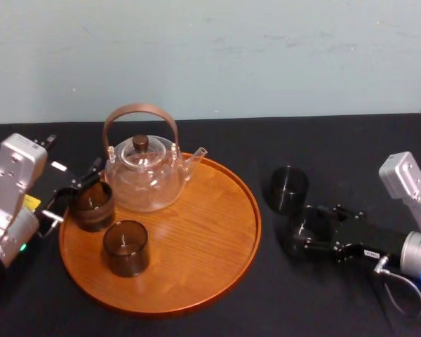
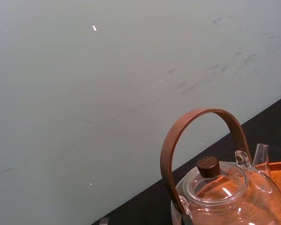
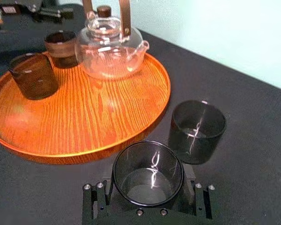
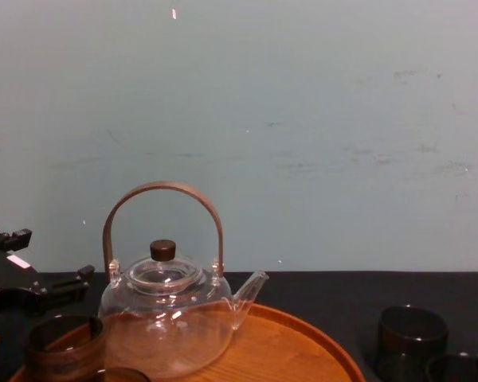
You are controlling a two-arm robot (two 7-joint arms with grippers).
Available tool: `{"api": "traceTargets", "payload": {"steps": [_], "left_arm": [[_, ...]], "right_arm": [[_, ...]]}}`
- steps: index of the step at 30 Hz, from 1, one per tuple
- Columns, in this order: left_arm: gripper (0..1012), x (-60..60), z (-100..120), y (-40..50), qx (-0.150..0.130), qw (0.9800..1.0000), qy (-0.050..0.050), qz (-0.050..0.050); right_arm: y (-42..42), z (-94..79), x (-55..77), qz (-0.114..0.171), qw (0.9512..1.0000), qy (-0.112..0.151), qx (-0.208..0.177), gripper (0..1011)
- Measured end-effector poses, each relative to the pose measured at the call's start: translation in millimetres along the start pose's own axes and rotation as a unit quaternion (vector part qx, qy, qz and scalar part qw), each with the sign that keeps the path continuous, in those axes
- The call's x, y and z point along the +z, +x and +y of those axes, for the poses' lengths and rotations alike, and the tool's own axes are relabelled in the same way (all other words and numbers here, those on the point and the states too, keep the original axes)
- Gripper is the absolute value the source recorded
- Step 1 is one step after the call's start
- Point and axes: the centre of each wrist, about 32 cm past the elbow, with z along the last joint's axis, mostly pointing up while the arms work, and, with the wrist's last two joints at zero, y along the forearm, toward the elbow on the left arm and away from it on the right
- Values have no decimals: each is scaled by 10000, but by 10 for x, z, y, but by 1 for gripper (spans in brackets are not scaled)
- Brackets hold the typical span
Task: Pick up the glass from the table and place it on the tray.
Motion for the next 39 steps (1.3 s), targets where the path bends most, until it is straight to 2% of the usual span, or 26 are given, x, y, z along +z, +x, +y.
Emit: {"api": "traceTargets", "payload": {"steps": [11, 19, 28, 39], "left_arm": [[1001, 0, 0, 0, 0, 10000, 0, 0], [1001, 0, 0, 0, 0, 10000, 1, 0], [1001, 0, 0, 0, 0, 10000, 0, 0], [1002, 0, 0, 0, 0, 10000, 0, 0]], "right_arm": [[52, -74, 206, -132, 9987, 289, 392, 898], [41, 1, 375, -297, 9955, 477, 761, 898], [-40, 253, 567, -420, 9877, 718, 1325, 898], [-142, 576, 672, -517, 9781, 807, 1846, 898]]}}
